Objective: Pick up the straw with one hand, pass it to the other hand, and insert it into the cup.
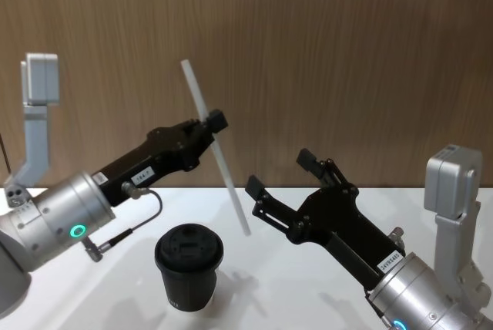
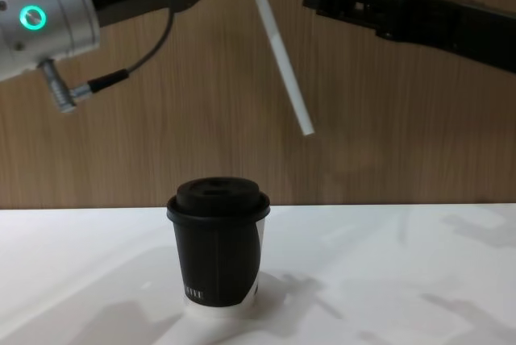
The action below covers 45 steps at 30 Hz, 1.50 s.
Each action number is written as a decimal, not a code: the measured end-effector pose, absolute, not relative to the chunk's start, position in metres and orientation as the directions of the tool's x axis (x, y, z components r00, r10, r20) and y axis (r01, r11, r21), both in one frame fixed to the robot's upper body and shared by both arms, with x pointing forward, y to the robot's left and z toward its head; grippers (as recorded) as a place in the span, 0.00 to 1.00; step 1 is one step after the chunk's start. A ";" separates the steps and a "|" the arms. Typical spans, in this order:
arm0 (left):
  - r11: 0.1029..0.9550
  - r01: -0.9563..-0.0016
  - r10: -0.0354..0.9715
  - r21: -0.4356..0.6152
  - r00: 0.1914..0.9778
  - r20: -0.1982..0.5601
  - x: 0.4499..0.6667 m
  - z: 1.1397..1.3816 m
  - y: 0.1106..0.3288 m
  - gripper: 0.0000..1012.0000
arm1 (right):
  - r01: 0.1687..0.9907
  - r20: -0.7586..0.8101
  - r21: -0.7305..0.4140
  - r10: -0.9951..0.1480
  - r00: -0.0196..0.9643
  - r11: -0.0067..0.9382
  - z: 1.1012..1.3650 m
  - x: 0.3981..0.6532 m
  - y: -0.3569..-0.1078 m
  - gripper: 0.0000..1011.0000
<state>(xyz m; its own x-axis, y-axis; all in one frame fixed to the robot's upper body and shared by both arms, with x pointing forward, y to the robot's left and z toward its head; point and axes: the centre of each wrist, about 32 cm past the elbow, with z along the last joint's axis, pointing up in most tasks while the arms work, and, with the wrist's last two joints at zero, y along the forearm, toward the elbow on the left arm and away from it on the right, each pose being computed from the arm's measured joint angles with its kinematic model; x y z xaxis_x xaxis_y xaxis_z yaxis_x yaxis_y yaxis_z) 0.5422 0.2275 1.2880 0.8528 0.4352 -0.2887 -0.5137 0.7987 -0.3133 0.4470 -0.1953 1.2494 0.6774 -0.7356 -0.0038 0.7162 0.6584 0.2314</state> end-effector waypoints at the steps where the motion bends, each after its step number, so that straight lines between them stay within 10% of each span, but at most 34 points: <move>1: 0.796 -0.518 0.442 -0.312 0.851 -0.285 0.541 1.289 0.229 0.01 | 0.716 -0.004 0.231 -0.736 0.677 0.658 1.249 0.447 -0.195 0.99; 45: 0.693 -0.696 0.679 -0.189 0.718 -0.152 0.530 1.286 0.263 0.01 | 0.716 -0.004 0.231 -0.736 0.677 0.658 1.249 0.447 -0.195 0.99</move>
